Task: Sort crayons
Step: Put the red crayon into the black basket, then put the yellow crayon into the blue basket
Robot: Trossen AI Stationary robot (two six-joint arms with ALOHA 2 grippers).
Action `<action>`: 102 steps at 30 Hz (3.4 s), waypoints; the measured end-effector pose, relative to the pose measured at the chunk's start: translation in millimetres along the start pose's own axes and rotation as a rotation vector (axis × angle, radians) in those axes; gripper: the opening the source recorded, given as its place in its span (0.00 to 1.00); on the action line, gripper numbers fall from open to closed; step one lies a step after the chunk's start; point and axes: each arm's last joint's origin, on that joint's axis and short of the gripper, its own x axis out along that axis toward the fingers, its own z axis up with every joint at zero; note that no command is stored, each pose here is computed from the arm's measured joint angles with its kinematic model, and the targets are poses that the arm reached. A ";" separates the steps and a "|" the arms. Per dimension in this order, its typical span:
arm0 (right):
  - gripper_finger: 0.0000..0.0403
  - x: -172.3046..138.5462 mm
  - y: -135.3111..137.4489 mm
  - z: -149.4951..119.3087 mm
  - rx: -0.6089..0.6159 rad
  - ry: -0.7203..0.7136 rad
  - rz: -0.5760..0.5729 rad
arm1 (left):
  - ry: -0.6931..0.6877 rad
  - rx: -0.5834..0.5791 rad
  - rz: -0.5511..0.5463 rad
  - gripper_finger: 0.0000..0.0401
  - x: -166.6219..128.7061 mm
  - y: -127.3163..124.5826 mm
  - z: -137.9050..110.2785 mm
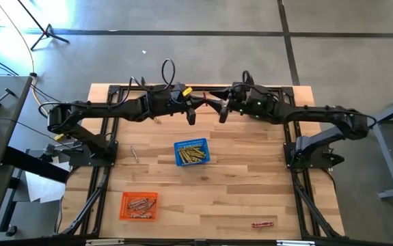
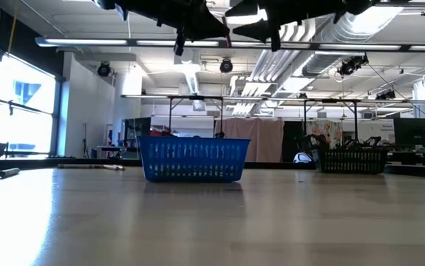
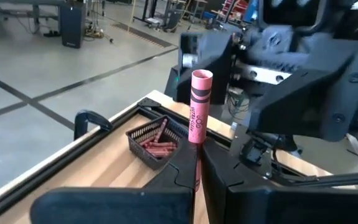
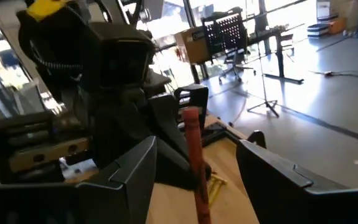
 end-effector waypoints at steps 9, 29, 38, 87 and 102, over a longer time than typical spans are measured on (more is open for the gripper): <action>0.52 23.5 6.9 19.7 -0.100 0.176 -0.070 | 0.024 -0.005 0.009 0.00 -0.2 -0.5 -2.7; 0.04 33.0 5.2 19.6 -0.093 0.204 -0.087 | 0.016 -0.002 0.030 0.01 -0.1 0.5 -2.3; 0.03 25.2 -12.6 25.9 -0.137 0.300 -0.212 | 0.015 -0.023 0.049 0.18 -0.3 1.1 -2.3; 0.28 -8.9 -80.5 20.3 0.005 0.737 -0.039 | 1.131 -0.165 0.697 0.29 -46.6 125.8 -86.5; 0.28 -2.8 -55.2 18.9 0.000 0.734 -0.028 | 1.193 -0.346 0.818 0.29 -17.9 166.1 -132.9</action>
